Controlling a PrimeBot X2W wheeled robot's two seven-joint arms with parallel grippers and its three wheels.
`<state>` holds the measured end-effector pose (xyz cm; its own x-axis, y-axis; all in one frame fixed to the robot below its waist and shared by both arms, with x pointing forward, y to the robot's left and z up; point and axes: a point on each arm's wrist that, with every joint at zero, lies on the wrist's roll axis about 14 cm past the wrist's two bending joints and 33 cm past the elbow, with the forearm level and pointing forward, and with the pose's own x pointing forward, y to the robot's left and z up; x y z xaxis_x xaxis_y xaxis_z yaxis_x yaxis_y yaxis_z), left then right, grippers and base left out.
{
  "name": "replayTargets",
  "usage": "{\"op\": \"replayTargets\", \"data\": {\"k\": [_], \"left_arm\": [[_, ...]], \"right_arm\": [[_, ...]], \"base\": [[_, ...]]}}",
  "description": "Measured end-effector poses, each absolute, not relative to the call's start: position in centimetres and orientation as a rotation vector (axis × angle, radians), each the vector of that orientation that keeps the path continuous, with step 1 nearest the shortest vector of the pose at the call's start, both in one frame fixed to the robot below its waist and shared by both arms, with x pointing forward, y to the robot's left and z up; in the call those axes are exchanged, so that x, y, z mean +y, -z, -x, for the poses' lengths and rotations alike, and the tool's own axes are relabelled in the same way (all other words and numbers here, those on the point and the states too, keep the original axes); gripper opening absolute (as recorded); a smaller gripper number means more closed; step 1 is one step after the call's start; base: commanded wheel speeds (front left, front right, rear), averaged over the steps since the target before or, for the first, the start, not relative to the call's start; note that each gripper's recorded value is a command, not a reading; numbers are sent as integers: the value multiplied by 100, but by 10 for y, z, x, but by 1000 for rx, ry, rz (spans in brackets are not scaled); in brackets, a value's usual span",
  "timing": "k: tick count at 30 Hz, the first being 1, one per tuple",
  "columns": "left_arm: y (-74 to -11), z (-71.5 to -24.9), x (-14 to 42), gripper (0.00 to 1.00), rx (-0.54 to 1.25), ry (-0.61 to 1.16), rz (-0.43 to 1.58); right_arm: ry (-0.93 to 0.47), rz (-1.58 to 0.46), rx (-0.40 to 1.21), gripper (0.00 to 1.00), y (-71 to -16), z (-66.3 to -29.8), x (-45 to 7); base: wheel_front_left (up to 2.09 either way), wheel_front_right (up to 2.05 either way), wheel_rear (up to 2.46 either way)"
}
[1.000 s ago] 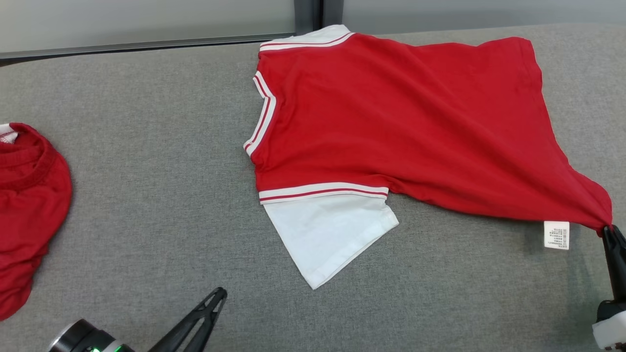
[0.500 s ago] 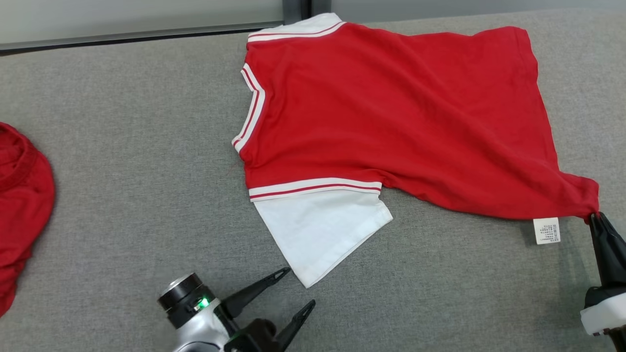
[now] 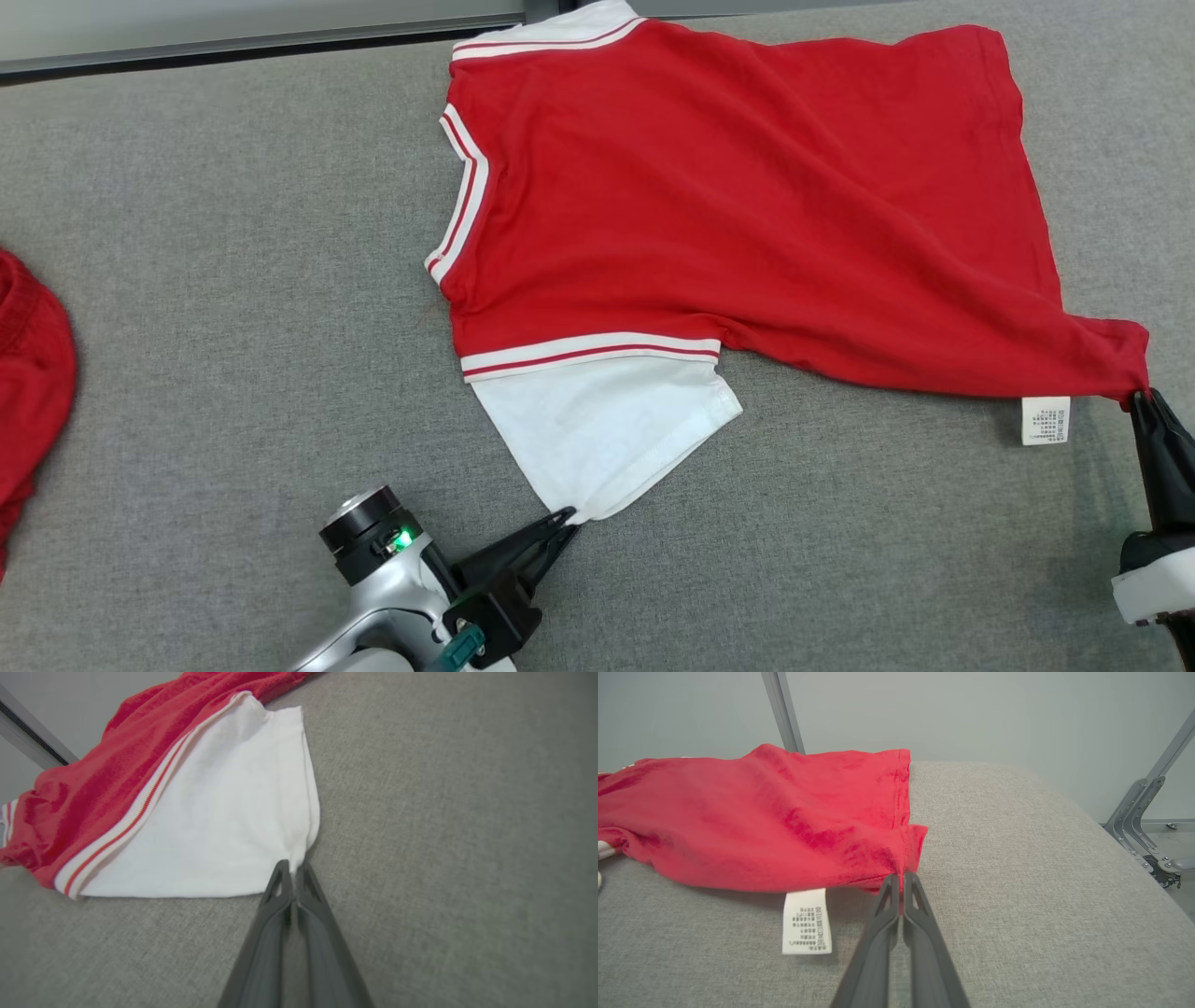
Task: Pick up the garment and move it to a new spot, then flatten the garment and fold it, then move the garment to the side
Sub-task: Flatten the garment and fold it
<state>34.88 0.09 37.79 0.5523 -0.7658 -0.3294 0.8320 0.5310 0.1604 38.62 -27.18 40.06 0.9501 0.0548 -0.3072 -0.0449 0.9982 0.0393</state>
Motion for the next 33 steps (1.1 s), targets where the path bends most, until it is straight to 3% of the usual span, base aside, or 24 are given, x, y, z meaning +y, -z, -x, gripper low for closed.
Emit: {"op": "replayTargets", "data": {"k": [11, 26, 29, 33], "left_arm": [[-435, -343, 28, 0, 113, 865, -209], [-539, -293, 35, 0, 131, 898, -32], [-568, -313, 32, 0, 42, 897, 0], [-544, -331, 29, 0, 76, 914, -1]], "right_arm": [[-50, -30, 286, 0, -412, -380, -276], [0, 0, 325, 0, -427, -325, -301], [17, 6, 400, 0, -418, -322, -302], [0, -37, 423, 0, -411, -335, -286]], "base": [[0, 0, 0], [0, 0, 0], [0, 0, 0], [0, 0, 0]]}}
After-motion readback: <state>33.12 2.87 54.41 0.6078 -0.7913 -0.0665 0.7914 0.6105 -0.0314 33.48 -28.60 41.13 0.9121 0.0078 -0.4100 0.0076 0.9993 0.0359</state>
